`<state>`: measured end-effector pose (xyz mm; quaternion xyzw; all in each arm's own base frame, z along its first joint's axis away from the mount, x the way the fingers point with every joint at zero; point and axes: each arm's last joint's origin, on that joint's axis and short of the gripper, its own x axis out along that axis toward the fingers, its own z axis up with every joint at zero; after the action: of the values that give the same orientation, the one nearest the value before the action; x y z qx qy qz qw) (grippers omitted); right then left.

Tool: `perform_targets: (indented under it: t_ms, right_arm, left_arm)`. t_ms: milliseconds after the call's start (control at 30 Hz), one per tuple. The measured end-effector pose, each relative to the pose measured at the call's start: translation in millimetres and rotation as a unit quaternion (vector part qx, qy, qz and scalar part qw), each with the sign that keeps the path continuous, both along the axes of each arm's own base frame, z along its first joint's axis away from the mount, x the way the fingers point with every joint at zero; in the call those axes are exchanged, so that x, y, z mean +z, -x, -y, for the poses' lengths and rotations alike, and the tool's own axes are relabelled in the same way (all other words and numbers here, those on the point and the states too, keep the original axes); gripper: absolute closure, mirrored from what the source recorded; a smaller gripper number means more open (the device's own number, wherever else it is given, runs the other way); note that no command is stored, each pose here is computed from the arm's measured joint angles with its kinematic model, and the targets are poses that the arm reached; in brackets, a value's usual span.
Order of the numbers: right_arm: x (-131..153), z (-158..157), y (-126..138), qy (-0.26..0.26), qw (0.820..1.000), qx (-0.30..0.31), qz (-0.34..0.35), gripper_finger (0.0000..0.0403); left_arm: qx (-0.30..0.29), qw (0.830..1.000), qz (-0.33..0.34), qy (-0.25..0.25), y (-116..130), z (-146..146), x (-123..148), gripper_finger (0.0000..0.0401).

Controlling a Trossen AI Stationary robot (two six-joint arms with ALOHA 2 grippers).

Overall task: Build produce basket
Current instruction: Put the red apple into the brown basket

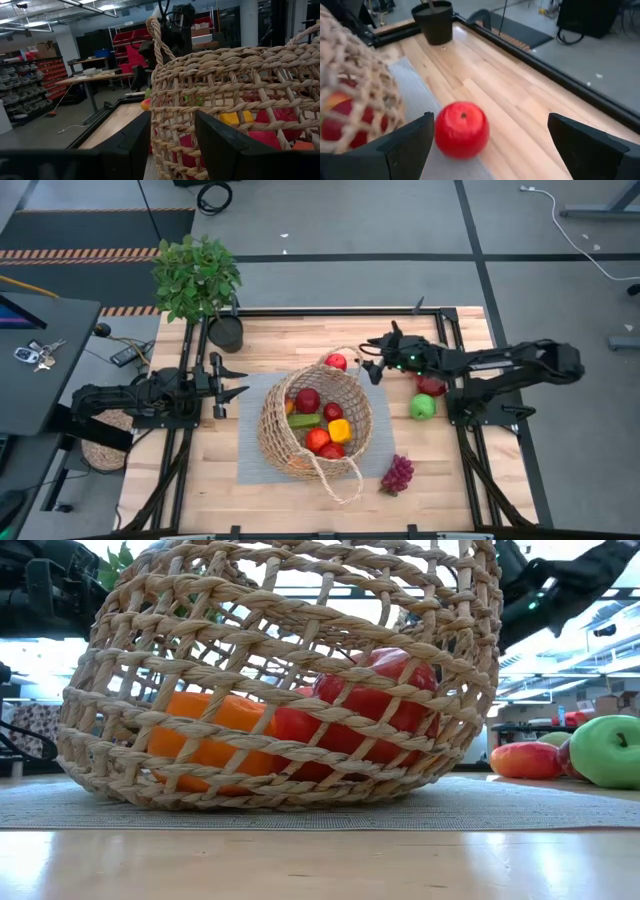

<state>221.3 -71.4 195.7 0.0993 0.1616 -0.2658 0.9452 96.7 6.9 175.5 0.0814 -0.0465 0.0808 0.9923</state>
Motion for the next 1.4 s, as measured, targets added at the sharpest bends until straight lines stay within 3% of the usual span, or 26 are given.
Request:
perform_targets:
  t_ms: [233, 500, 933, 1400]
  right_arm:
    - [-19, 6, -23, 0.025, 0.998, 0.061, 0.02, 0.0004]
    - [-34, 15, -35, 0.01, 0.997, 0.073, 0.018, 0.0003]
    - [-50, 25, -87, 0.013, 0.993, 0.119, -0.008, 0.0004]
    - [-74, 26, -89, 0.006, 0.991, 0.121, -0.055, 0.0005]
  left_arm:
    - [0.0, 1.0, 0.0, 0.0, 0, 0, 0, 0.0241]
    - [0.0, 1.0, 0.0, 0.0, 0, 0, 0, 0.0241]
    - [0.0, 1.0, 0.0, 0.0, 0, 0, 0, 0.0241]
    - [0.0, 1.0, 0.0, 0.0, 0, 0, 0, 0.0241]
